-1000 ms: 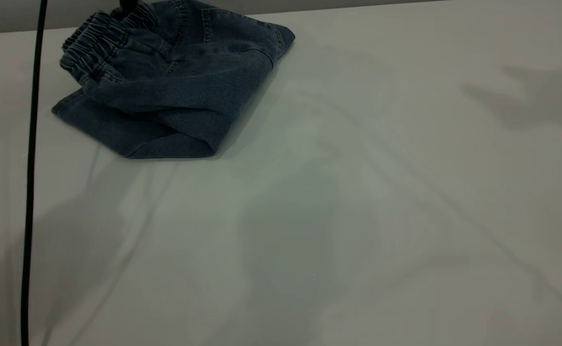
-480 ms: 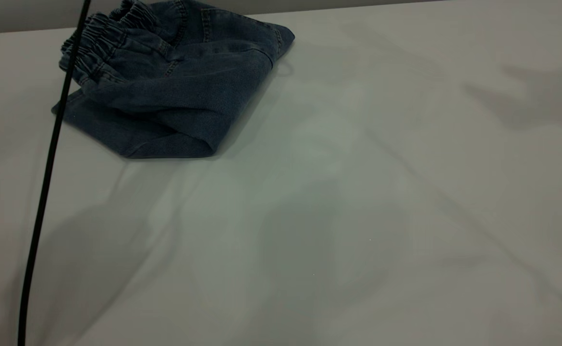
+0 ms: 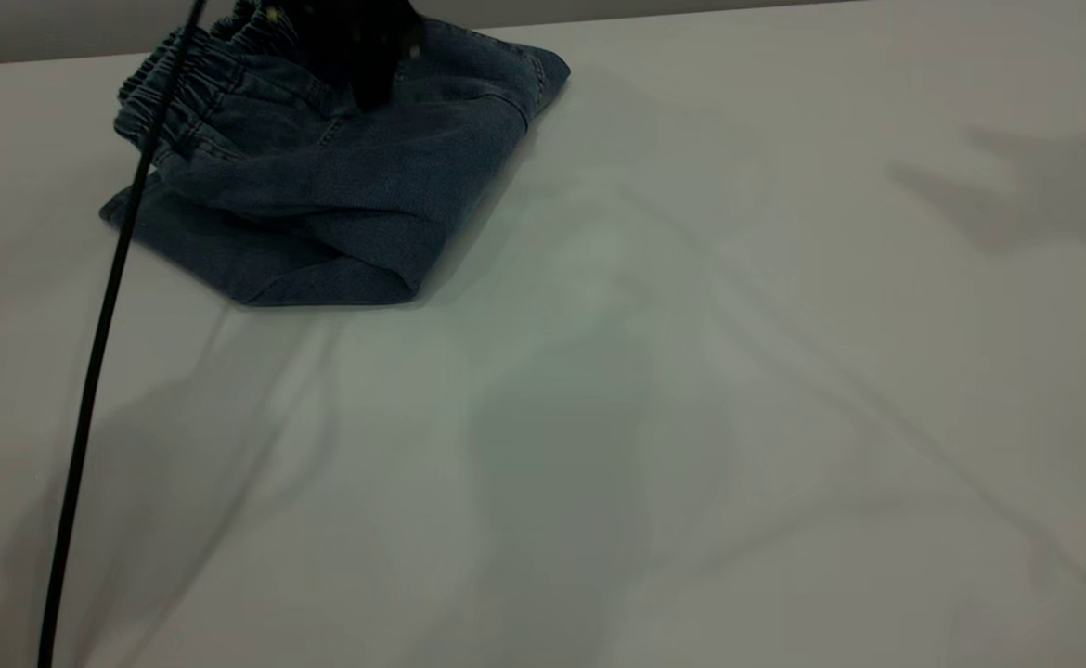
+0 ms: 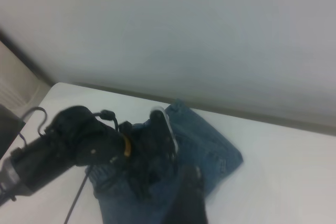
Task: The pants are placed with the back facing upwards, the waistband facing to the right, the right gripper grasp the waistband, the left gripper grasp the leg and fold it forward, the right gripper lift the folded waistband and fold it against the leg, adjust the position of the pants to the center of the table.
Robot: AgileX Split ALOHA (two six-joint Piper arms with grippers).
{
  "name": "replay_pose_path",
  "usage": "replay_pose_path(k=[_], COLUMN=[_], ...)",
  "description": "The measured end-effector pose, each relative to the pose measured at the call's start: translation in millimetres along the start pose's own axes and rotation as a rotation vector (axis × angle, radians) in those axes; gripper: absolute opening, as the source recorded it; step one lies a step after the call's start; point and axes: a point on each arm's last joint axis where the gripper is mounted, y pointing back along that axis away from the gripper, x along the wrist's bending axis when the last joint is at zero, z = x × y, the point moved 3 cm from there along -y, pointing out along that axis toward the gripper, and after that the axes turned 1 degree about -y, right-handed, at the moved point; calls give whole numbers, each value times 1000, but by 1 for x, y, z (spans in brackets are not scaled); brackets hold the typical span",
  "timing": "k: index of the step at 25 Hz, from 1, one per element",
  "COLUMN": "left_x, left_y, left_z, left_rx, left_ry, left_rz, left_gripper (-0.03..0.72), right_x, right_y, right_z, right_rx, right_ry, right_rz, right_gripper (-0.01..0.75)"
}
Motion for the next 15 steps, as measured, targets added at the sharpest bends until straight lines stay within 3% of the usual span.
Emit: replay_pose_path(k=[9, 15], left_x=[-14, -20], left_y=[-43, -43], left_z=[-6, -5], left_rx=[69, 64], left_ry=[-113, 17], left_rz=[-39, -78], left_gripper=[453, 452], right_x=[0, 0], right_y=[0, 0], right_z=[0, 0], right_rx=[0, -2], right_ry=[-1, -1], right_rz=[2, 0], right_gripper=[584, 584])
